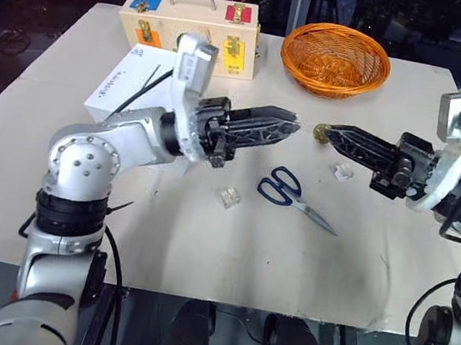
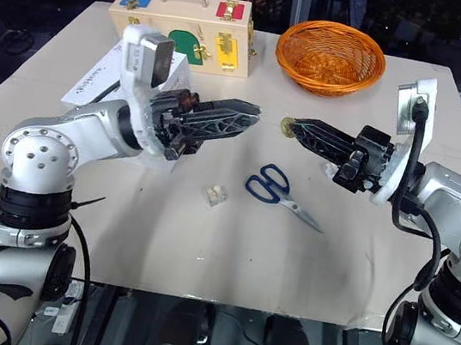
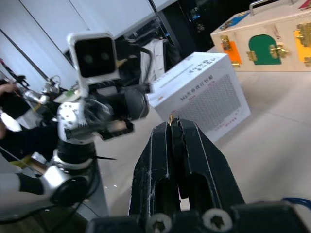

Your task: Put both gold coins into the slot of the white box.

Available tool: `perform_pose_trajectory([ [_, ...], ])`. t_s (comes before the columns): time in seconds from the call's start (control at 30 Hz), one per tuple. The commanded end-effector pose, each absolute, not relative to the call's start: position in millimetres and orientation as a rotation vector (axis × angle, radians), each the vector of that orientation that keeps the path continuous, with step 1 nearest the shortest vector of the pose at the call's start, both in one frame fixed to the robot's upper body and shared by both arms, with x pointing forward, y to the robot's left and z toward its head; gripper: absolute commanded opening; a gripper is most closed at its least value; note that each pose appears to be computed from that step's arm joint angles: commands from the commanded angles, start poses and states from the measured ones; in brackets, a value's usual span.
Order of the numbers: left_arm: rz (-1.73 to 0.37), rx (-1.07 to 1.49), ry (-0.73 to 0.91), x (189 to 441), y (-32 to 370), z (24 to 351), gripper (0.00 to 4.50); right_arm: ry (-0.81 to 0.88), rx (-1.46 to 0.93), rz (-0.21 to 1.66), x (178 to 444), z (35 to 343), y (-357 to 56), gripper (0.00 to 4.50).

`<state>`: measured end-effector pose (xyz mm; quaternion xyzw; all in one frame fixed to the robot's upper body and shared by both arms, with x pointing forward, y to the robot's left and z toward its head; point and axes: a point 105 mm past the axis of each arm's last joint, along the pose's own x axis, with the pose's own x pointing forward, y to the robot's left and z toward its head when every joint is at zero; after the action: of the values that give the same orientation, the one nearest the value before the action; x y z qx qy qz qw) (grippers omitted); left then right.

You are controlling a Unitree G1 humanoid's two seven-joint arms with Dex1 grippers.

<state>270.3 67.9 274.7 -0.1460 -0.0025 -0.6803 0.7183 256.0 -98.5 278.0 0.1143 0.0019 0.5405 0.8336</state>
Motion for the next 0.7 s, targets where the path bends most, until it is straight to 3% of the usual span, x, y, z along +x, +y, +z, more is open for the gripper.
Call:
perform_pose_trajectory([
  [0.03, -1.557, -0.290, -0.031, 269, 68, 281, 0.95, -0.052, 0.243, 1.182, 243, 294, -94, 0.00],
  [0.27, -1.573, -0.269, -0.030, 277, 70, 279, 0.95, -0.047, 0.252, 1.197, 235, 299, -90, 0.00],
  [0.7, -1.634, -0.274, -0.058, 268, 64, 288, 0.95, -0.027, 0.243, 1.256, 231, 298, -77, 0.00],
])
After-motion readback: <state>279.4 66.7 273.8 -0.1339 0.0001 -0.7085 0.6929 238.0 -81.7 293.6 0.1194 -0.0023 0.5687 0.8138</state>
